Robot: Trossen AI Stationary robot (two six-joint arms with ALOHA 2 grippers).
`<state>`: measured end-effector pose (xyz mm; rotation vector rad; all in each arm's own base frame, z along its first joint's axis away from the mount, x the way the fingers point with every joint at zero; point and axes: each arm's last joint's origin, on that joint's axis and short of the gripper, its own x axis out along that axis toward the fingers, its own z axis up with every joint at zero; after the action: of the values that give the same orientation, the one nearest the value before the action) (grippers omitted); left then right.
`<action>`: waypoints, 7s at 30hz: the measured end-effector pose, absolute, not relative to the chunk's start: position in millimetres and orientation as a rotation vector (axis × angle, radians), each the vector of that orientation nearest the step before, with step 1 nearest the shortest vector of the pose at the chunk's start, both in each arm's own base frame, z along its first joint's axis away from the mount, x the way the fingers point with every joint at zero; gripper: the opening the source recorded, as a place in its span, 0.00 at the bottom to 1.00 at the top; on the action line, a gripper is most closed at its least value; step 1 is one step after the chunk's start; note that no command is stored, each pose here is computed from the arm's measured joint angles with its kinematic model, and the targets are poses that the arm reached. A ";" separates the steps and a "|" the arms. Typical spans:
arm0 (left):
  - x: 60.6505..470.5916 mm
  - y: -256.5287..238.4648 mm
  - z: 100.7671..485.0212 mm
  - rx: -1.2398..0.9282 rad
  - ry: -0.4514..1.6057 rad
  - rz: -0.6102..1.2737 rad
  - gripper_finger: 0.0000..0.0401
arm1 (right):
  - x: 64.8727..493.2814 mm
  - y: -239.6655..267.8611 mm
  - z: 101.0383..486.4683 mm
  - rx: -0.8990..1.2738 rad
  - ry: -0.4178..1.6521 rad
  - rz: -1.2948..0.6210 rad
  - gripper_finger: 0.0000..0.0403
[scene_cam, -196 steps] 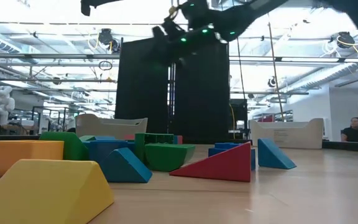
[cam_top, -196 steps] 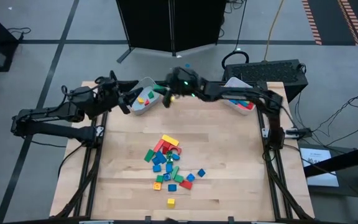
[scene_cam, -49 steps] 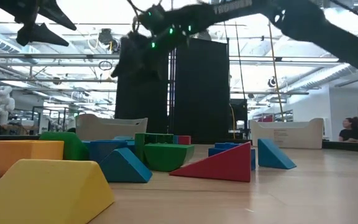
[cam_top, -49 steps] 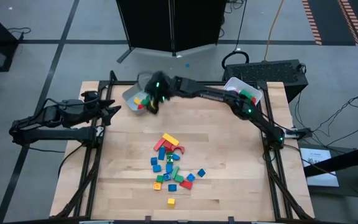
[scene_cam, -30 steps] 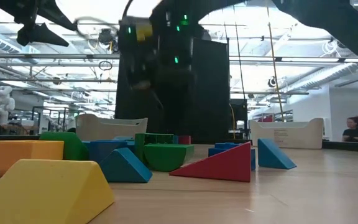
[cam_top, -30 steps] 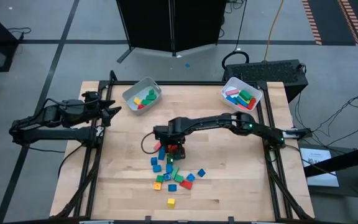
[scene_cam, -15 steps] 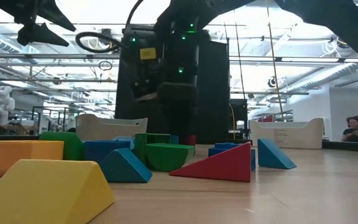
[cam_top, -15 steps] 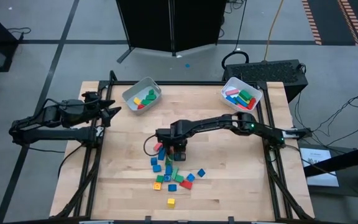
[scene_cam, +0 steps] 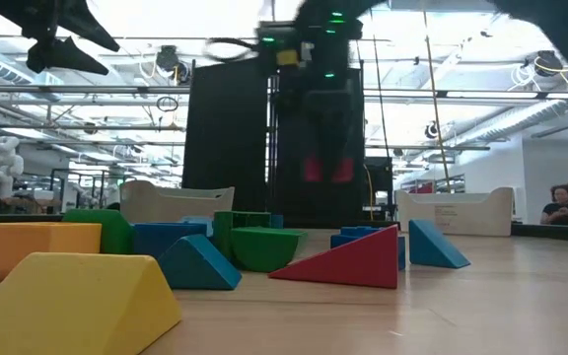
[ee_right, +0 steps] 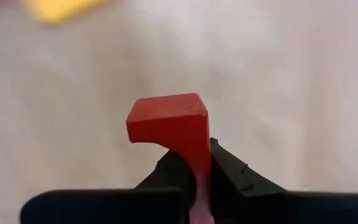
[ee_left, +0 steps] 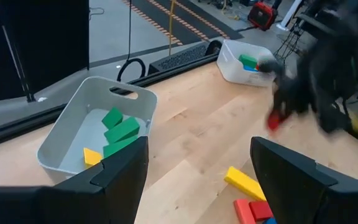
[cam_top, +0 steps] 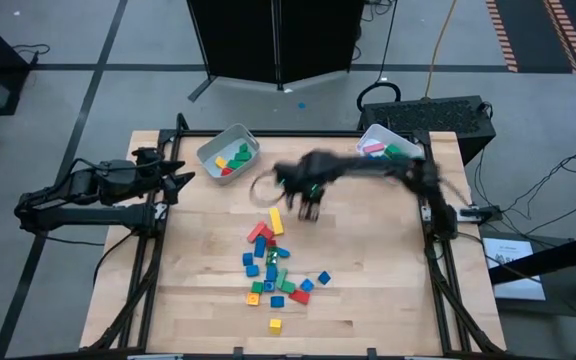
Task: Sort blocks by size
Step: Put the arch red block into the white bin, then put the rectangular yellow block into the white bin, then put the triangular blue block into the gray bin
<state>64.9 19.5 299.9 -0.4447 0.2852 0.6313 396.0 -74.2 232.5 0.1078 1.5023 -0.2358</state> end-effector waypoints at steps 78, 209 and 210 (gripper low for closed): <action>63.7 20.6 299.0 -0.462 0.272 0.688 0.70 | 458.6 -29.0 133.5 0.566 0.996 -0.571 0.65; 60.9 22.7 296.3 -0.402 0.294 0.780 0.70 | 298.7 125.9 112.3 0.380 1.130 -0.231 0.02; 60.9 22.7 296.3 -0.401 0.294 0.780 0.70 | 298.8 125.4 112.4 0.383 1.128 -0.236 0.03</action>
<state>60.9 22.7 296.3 -0.4015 0.2942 0.7796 298.8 125.4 112.4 0.3833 1.1281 -0.2361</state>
